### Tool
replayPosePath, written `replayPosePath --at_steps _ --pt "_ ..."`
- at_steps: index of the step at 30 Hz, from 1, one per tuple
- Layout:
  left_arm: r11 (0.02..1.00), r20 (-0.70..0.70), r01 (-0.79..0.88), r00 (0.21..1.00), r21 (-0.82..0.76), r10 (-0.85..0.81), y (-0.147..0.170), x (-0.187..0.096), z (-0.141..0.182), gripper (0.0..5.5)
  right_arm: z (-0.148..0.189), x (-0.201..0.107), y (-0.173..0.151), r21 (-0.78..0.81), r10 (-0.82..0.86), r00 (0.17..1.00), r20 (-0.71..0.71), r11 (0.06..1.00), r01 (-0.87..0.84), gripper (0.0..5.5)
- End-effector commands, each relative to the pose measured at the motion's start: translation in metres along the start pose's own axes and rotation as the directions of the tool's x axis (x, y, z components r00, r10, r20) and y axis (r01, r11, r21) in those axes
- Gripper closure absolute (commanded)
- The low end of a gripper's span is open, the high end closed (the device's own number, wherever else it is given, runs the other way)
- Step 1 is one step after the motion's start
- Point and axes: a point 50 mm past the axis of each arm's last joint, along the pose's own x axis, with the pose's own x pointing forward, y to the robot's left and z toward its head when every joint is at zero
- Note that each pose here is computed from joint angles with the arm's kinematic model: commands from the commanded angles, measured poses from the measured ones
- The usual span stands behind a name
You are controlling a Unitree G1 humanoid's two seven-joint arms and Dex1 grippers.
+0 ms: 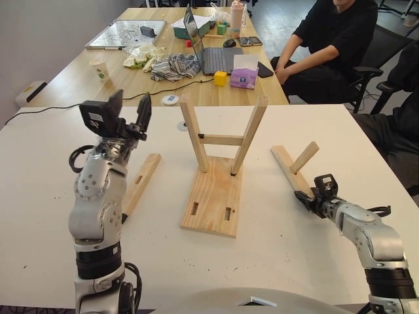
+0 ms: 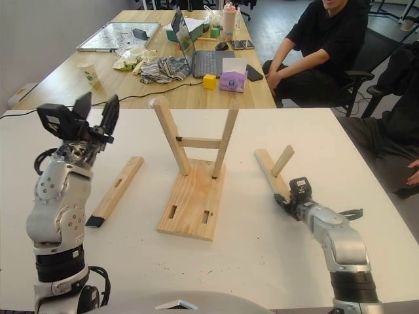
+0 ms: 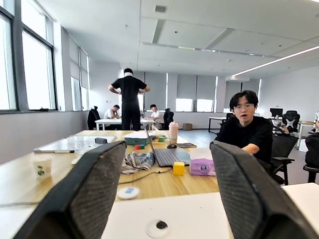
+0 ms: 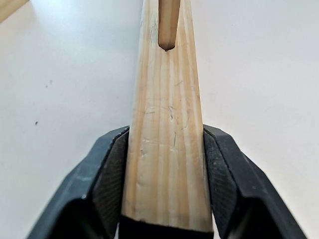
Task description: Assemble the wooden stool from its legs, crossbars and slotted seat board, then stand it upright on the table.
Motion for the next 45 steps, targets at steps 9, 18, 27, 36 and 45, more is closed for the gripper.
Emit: replayPosePath --at_steps 9,18,27,36,45 --pt "0.93 0.122 0.217 0.974 -0.295 -0.189 -0.038 -0.017 0.009 2.42 0.208 -0.034 -0.046 -0.187 0.2 0.704 0.682 0.978 -0.096 3.44" --pt "0.933 0.119 0.216 0.975 -0.287 -0.189 -0.032 -0.018 0.012 2.42 0.103 -0.006 -0.063 -0.193 0.165 0.939 0.303 0.975 -0.109 3.44" --pt "0.93 0.108 0.225 0.973 -0.29 -0.202 -0.029 -0.017 0.013 2.42 0.011 -0.008 -0.048 -0.207 0.158 0.979 -0.13 0.961 -0.183 3.44" --pt "0.931 0.097 0.213 0.976 -0.297 -0.193 -0.03 -0.018 0.01 2.42 0.013 -0.012 -0.039 -0.185 0.188 0.971 -0.146 0.959 -0.214 1.99" --pt "0.935 0.094 0.197 0.98 -0.296 -0.177 -0.029 -0.02 0.009 2.42 0.054 -0.009 -0.029 -0.165 0.252 0.962 0.103 0.958 -0.233 1.7"
